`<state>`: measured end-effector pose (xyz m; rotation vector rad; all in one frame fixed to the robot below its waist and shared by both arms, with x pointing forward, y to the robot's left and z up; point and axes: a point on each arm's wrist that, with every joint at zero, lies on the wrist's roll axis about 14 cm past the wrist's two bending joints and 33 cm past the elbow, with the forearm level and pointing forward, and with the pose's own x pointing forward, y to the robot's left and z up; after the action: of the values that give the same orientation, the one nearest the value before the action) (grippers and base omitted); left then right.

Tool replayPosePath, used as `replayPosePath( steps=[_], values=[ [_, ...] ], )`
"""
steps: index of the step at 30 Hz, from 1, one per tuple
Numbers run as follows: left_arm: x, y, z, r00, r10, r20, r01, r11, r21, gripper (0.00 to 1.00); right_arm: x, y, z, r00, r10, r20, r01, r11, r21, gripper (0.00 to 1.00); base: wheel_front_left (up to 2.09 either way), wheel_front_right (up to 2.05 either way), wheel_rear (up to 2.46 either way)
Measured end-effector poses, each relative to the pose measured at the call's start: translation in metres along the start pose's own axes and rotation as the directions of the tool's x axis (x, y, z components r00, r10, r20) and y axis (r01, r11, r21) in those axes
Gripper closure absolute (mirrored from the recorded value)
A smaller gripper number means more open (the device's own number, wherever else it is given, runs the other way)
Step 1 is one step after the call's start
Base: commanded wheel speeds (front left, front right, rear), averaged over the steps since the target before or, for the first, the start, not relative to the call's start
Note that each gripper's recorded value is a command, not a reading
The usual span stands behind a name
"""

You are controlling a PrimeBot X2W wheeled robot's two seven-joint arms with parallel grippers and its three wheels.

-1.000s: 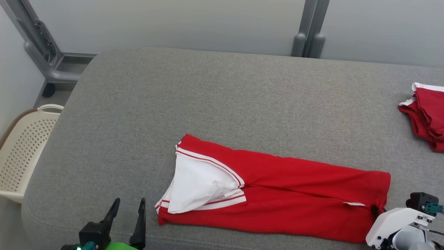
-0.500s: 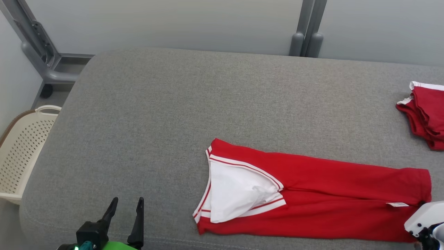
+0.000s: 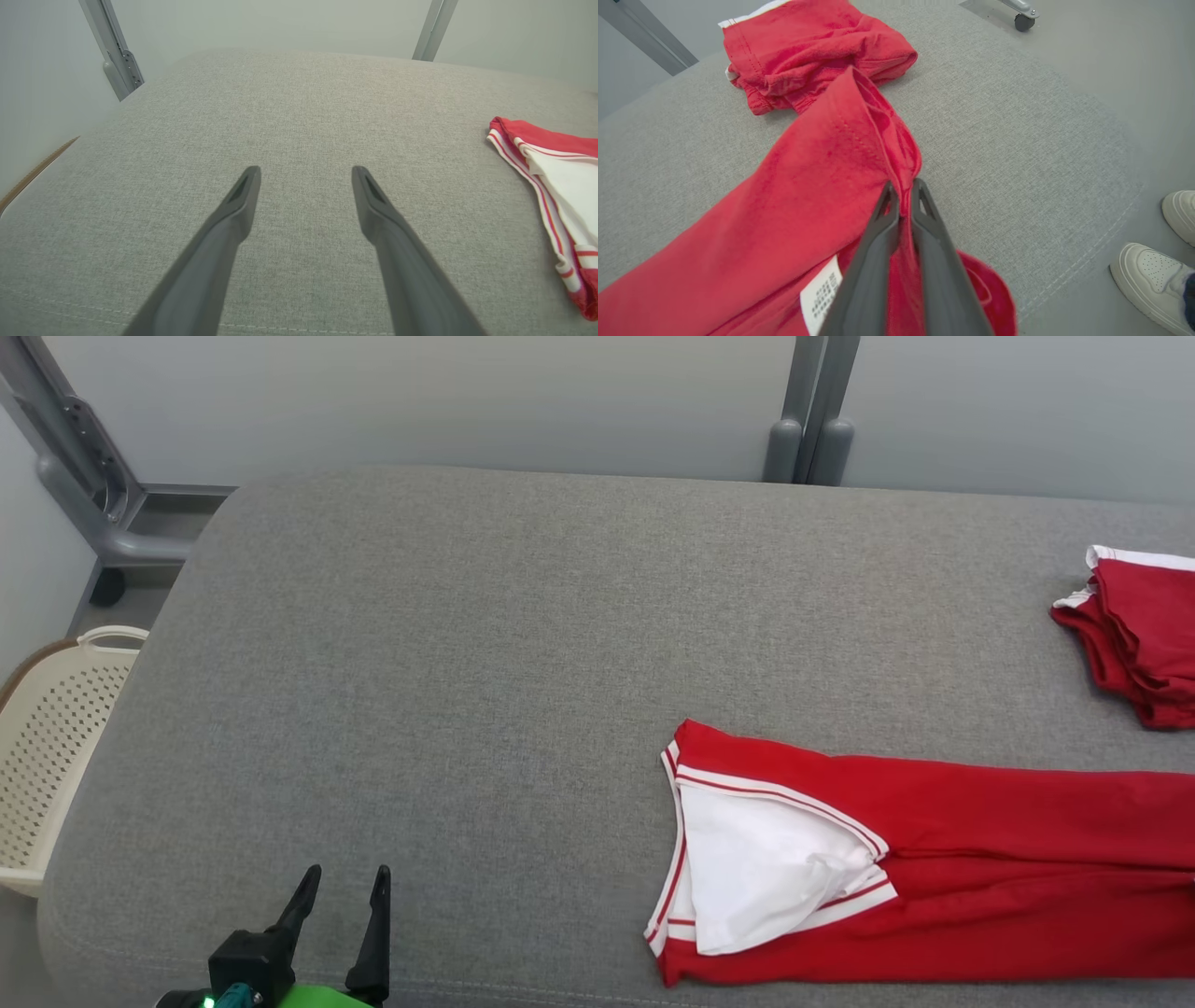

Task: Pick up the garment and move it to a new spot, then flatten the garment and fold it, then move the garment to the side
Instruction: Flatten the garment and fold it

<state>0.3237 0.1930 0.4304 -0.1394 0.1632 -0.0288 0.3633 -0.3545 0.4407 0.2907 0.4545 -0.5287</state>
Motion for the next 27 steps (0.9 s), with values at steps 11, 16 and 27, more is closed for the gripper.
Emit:
replayPosePath(
  steps=[11, 16, 27],
  values=[
    [0.001, -0.002, 0.002, 1.0, -0.009, 0.005, 0.009, 1.0, 0.005, 0.0, -0.017, 0.061, -0.013, 0.971, 0.203, -0.127, -0.212, 0.975, -0.068, 1.0, 0.0, 0.0, 0.0],
    [-0.001, -0.004, 0.004, 1.0, -0.014, 0.014, 0.014, 1.0, 0.006, 0.0, -0.034, 0.113, -0.035, 0.913, 0.357, -0.199, -0.383, 0.917, -0.11, 1.0, 0.0, 0.0, 0.0],
    [-0.013, 0.006, 0.01, 0.999, 0.018, 0.042, -0.019, 1.0, 0.004, 0.0, -0.092, 0.225, -0.098, 0.694, 0.607, -0.387, -0.705, 0.682, -0.194, 1.0, 0.0, 0.0, 0.0]
  ],
)
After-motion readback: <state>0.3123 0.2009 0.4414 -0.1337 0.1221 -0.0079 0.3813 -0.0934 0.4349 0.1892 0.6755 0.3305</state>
